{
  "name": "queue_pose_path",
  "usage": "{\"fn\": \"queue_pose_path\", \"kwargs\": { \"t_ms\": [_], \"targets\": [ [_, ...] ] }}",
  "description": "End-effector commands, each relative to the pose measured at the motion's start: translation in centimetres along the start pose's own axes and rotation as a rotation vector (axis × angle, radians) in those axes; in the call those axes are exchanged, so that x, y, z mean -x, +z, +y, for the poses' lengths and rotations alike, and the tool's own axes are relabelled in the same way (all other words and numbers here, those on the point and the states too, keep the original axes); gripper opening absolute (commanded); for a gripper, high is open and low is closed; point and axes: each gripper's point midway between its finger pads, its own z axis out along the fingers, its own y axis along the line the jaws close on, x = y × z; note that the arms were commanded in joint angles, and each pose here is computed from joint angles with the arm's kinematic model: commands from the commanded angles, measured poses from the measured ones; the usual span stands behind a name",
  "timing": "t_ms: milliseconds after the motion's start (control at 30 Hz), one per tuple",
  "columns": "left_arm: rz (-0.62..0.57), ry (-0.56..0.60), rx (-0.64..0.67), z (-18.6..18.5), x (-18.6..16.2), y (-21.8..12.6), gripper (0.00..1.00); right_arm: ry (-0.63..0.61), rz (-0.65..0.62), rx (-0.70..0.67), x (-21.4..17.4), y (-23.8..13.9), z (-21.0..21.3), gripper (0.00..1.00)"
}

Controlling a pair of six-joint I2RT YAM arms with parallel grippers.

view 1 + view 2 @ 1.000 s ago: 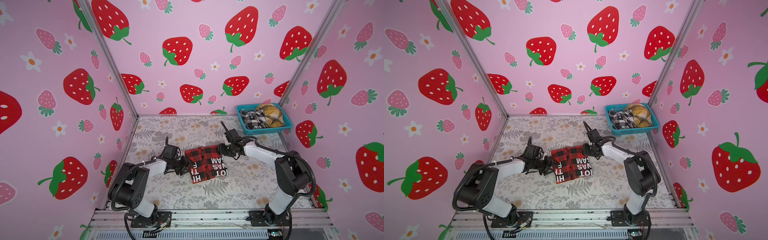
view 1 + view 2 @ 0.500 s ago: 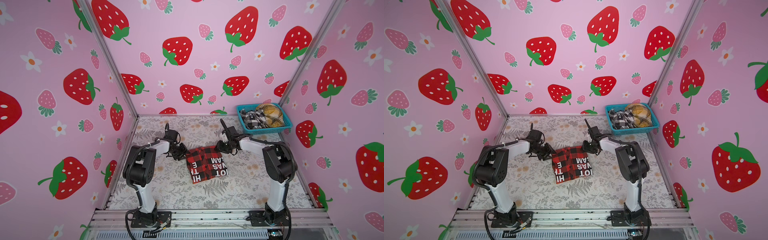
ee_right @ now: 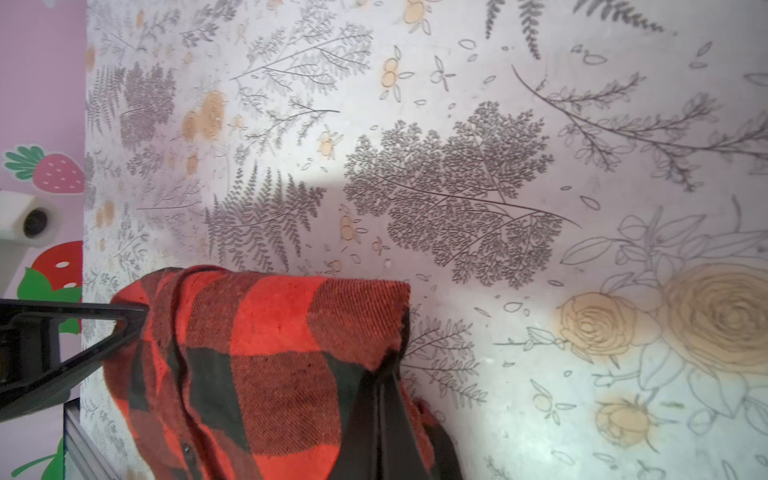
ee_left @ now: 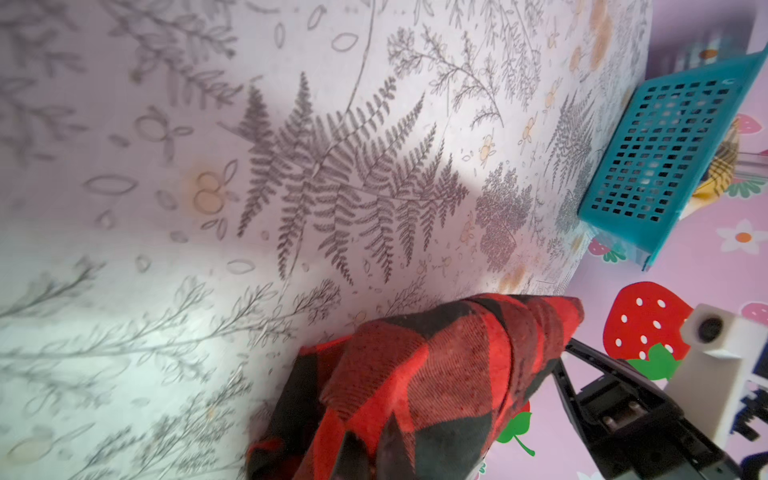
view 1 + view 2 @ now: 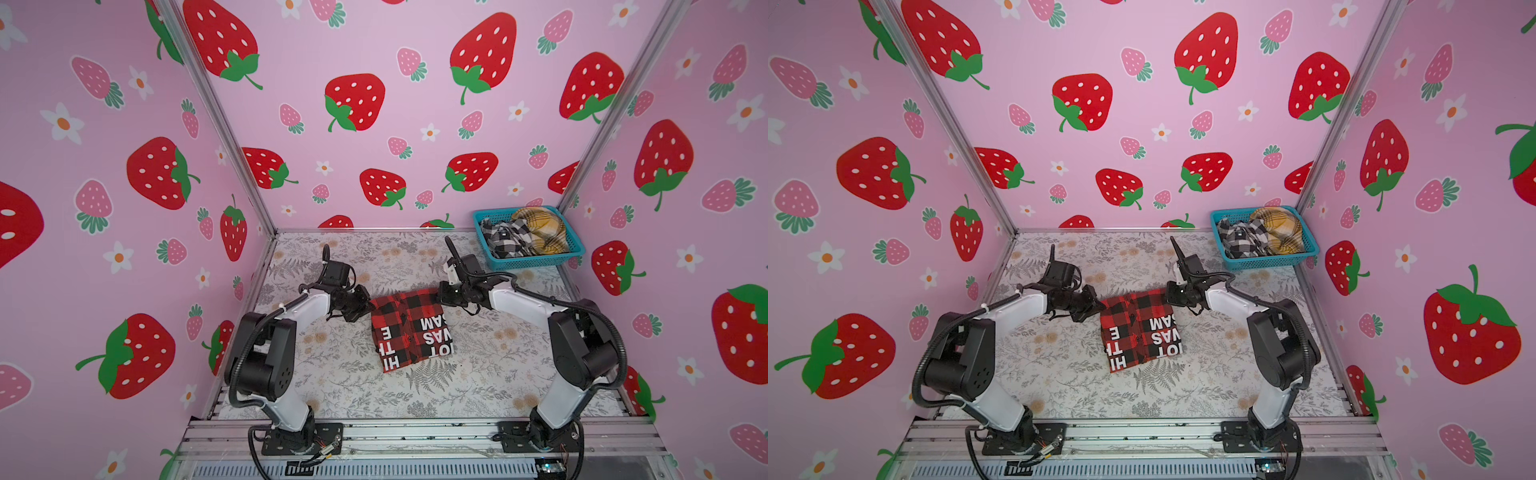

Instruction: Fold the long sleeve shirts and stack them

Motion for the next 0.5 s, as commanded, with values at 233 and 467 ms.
{"fn": "queue_pose_path", "kwargs": {
  "t_ms": [233,467],
  "targets": [
    [0.052,-0.122,0.087,6.0,-1.9,2.9,0.19,0.014,0.091,-0.057,-3.2,3.5,-1.1,0.14],
    [-0.014,-0.057,0.141,4.4,-3.0,-2.3,0.44,-0.049,0.037,-0.145,-1.3,0.2,-0.7,0.48]
  ]
}}
